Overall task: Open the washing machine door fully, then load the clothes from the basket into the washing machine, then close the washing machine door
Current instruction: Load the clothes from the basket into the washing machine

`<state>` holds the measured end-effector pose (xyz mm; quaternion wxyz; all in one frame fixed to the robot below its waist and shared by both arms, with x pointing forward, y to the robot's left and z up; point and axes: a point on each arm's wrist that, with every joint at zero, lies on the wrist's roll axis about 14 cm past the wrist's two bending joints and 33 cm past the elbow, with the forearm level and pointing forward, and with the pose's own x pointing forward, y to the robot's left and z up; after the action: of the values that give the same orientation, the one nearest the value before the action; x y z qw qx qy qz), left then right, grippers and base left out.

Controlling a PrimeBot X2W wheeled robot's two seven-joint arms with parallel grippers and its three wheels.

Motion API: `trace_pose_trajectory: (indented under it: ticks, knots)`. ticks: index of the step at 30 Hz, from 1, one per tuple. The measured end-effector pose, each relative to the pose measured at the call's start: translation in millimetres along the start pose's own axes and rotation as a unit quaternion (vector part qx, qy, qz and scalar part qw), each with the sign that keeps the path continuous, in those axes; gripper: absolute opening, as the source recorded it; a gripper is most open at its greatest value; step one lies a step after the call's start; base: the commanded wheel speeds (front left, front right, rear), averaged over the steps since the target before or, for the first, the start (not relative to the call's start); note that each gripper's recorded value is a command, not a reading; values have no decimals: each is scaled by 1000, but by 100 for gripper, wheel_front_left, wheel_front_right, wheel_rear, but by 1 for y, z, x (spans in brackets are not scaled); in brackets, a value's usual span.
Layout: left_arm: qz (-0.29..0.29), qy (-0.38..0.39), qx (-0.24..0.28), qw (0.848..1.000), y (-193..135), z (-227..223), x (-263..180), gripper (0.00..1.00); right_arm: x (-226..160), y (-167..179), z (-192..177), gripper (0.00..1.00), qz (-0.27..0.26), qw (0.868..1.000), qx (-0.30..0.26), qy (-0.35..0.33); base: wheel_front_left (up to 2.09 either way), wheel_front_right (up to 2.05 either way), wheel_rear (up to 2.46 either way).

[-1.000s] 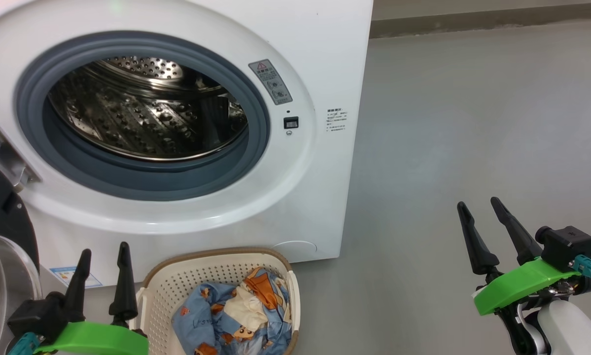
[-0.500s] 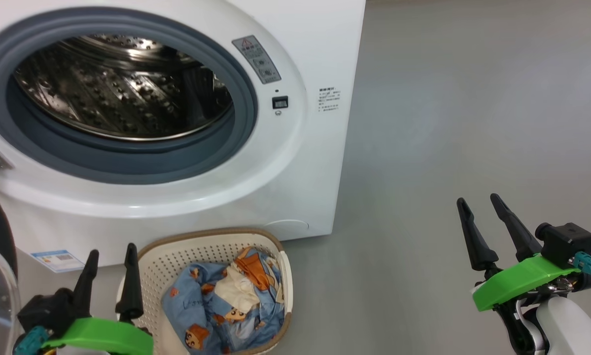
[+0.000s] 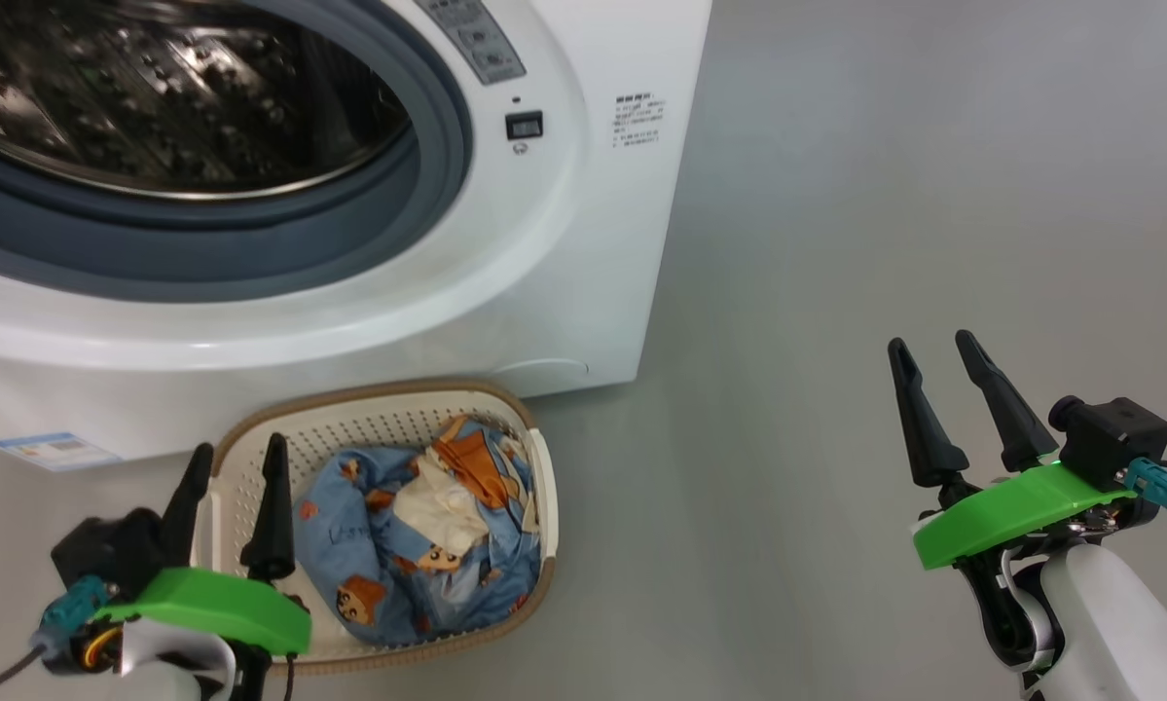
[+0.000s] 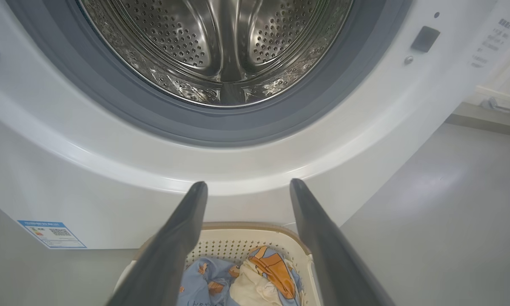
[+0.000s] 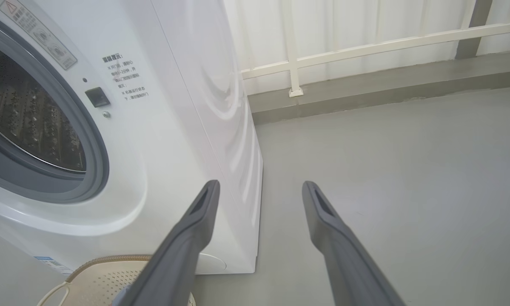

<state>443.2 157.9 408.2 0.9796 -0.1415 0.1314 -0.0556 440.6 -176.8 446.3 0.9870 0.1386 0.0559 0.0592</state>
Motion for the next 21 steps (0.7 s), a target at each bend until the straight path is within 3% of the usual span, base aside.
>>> trace_pose_trajectory:
  ticks: [13, 21]
  knots:
    - [-22, 91, -4, 996, 0, -60, 43, 100, 20, -15, -41, 100, -25, 999, 11, 40, 0, 0, 0]
    - [-34, 196, 6, 980, 5, -127, 65, 100, 34, -25, -79, 100, -39, 996, 21, 78, 0, 0, 0]
